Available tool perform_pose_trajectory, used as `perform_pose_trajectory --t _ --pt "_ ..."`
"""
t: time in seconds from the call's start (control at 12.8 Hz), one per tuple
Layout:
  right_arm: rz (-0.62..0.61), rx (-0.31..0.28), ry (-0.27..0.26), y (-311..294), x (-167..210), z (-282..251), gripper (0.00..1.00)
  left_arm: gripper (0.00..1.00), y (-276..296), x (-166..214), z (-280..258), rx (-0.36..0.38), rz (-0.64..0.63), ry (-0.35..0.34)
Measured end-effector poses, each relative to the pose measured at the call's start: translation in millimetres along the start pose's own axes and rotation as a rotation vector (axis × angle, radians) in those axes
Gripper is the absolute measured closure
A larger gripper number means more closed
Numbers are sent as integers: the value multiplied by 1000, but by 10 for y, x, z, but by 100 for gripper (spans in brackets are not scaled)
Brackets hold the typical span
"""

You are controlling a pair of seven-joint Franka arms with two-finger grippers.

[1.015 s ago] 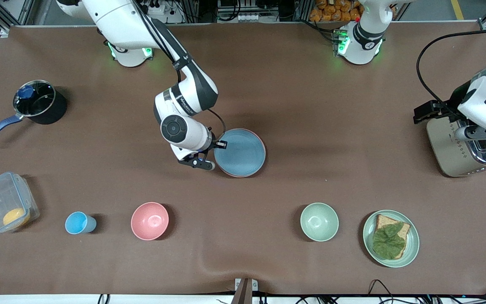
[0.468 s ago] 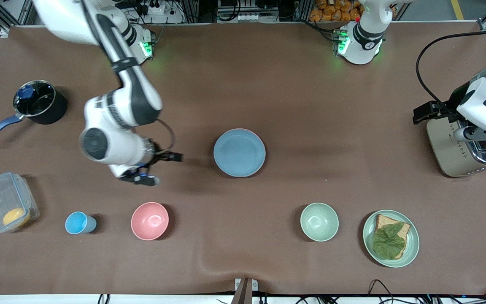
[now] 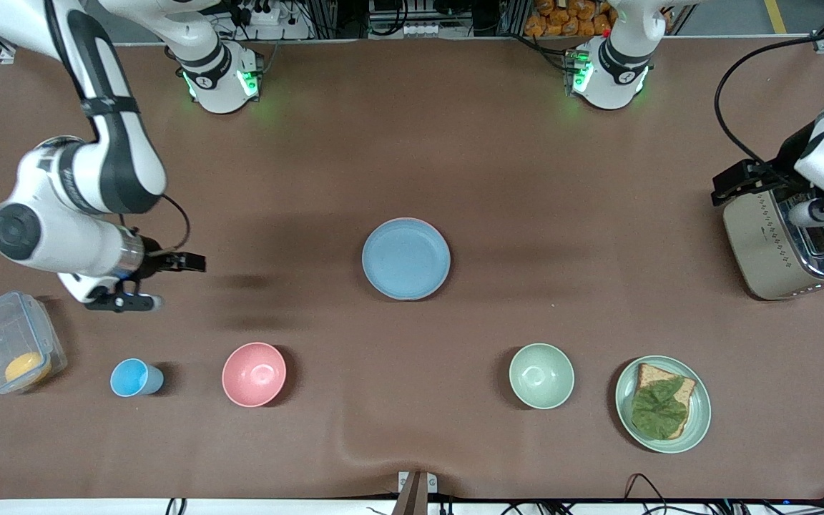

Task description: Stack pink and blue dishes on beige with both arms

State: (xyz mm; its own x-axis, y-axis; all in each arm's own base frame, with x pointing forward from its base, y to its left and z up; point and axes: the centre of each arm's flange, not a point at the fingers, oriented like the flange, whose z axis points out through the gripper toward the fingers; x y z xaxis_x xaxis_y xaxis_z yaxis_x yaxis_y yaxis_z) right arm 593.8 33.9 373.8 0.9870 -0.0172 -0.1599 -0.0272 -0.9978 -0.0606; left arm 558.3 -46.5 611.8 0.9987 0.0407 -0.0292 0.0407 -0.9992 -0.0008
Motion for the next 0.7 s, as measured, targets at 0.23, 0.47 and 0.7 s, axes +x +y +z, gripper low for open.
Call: perform_pose_trajectory --t 0.23,0.47,0.7 --pt "-47 -24 82 -16 -314 -650 0 0 -8 -91 -248 0 -1 25" --pt "-140 -47 103 70 -606 -1246 0 0 -3 -211 -471 1 -1 61" --pt "-181 -45 98 552 -718 -1641 0 0 10 -270 -532 3 1 64"
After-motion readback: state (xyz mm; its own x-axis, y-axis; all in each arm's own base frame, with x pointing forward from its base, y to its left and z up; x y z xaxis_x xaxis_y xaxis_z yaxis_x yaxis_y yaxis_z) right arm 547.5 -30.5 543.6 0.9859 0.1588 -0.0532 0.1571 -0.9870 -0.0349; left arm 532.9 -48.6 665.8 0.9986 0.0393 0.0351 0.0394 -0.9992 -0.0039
